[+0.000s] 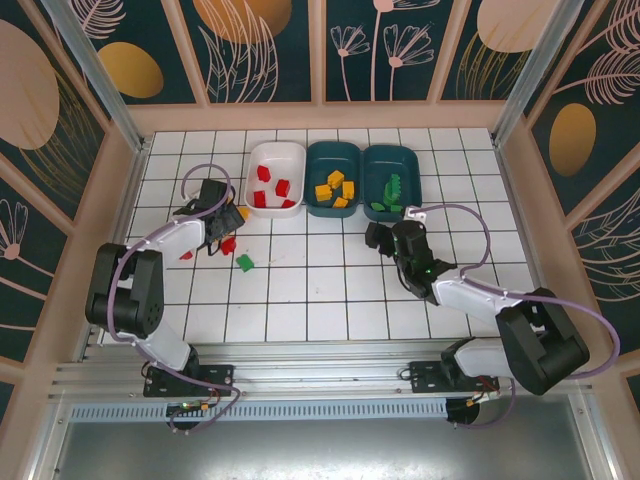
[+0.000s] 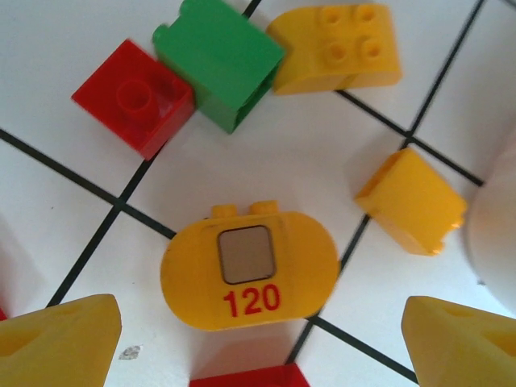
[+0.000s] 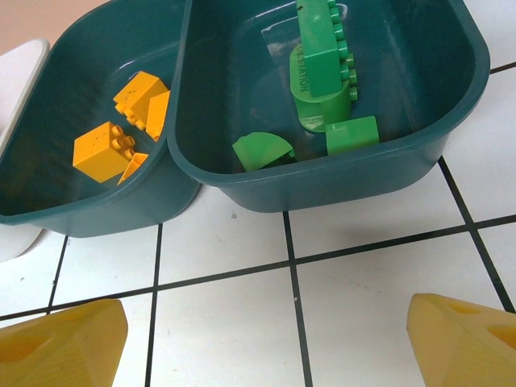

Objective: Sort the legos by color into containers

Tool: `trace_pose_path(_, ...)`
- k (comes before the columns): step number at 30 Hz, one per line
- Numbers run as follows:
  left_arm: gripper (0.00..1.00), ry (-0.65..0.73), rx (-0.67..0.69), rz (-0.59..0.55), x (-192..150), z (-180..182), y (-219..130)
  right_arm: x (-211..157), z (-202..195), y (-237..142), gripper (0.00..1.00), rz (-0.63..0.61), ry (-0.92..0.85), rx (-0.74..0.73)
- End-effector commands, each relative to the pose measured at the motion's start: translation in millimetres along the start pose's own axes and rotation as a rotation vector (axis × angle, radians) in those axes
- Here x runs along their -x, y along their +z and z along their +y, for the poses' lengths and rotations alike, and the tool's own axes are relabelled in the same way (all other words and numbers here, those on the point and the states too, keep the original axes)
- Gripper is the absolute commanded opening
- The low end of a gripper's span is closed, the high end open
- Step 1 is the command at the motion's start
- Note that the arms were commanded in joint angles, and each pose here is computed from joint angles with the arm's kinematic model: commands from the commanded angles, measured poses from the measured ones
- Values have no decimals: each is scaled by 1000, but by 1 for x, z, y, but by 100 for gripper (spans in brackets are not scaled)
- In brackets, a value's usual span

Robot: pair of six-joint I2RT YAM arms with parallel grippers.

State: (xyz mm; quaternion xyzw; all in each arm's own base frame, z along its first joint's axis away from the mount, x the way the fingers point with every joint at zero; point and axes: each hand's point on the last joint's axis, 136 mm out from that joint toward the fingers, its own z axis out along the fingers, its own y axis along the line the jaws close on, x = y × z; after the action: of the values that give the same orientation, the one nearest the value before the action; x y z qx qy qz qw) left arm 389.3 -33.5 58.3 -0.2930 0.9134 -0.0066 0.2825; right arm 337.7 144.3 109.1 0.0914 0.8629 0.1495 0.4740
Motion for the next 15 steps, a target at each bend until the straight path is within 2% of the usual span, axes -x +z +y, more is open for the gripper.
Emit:
trace_pose_path(1, 90, -38, 65, -16, 4, 15, 6, 10, 4, 3, 91, -16, -25, -17)
trace_pose_path(15, 86, -13, 15, -8, 4, 5, 31, 9, 5, 5, 92, -8, -30, -15)
